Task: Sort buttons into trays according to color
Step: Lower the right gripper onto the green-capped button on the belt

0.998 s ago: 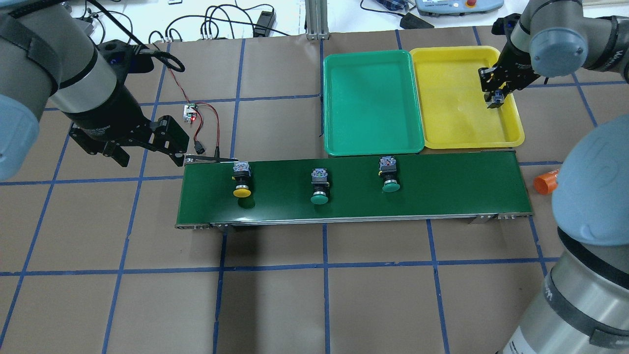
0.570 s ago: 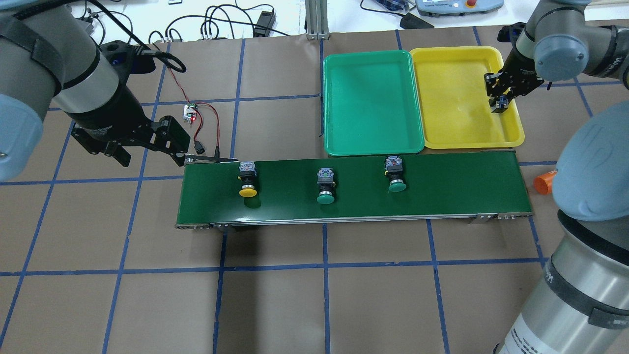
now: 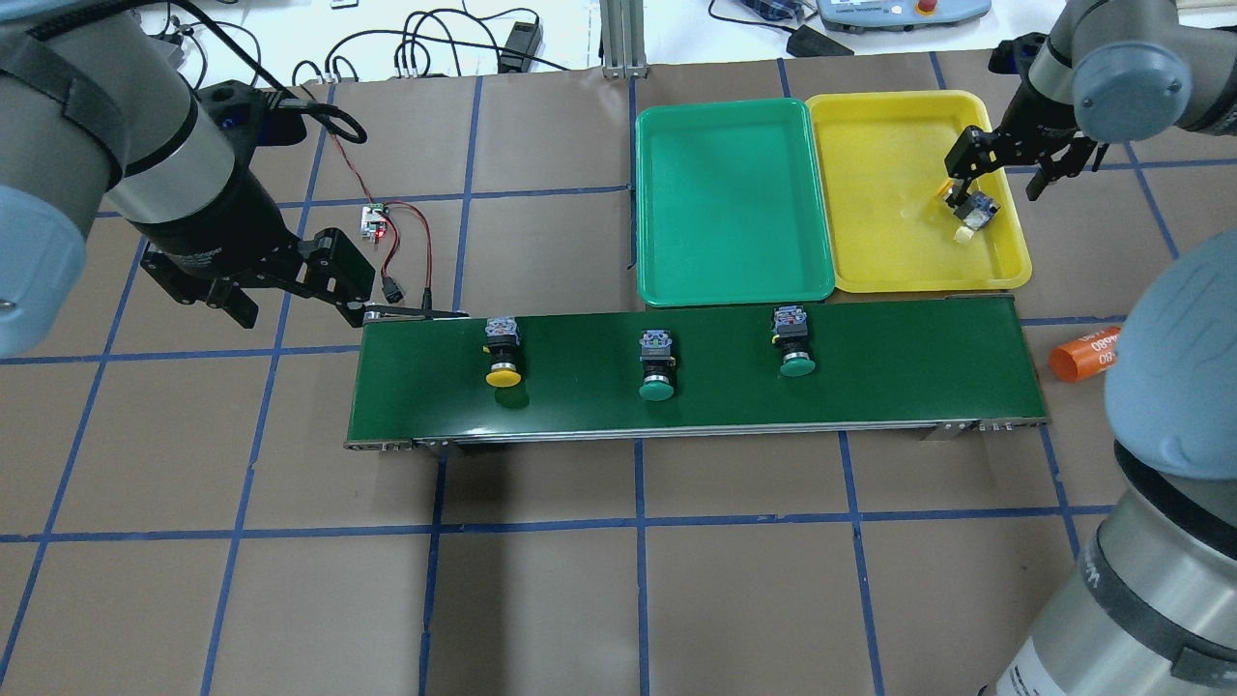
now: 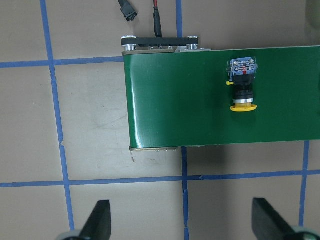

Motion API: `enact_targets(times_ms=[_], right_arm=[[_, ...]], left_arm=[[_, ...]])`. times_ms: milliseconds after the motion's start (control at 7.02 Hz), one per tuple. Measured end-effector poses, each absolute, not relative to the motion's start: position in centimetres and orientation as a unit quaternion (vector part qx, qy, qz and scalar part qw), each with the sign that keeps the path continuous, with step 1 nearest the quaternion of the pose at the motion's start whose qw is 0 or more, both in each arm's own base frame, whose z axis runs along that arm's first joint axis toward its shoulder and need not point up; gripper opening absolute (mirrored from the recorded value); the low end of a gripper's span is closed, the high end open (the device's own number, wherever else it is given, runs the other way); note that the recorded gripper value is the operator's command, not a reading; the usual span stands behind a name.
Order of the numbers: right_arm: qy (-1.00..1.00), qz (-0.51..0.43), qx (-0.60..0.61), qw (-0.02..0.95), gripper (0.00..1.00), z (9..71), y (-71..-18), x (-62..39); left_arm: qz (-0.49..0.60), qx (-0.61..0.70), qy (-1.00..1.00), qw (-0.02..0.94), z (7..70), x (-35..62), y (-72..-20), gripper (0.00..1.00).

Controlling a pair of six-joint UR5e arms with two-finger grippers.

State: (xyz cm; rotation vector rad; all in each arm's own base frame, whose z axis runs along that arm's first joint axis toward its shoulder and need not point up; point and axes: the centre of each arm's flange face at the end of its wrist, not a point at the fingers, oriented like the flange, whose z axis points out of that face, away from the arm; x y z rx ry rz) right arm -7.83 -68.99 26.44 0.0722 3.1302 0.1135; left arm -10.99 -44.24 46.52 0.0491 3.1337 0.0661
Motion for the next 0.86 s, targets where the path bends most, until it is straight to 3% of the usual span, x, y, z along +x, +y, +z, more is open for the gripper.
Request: enact_targets(times_ms=[428, 855], right_arm=[[0.998, 0.054, 0.029, 0.01, 0.97, 29.4, -60.0, -2.3], [0.999, 0.044, 0.025, -0.001, 0.95, 27.7, -54.6, 9.3]], left_arm=[[0.022, 0.017, 1.0, 0.003, 46.5, -11.1, -44.1, 1.0], [0.023, 0.018, 1.0, 0.003, 46.4, -11.2, -44.0, 1.0]])
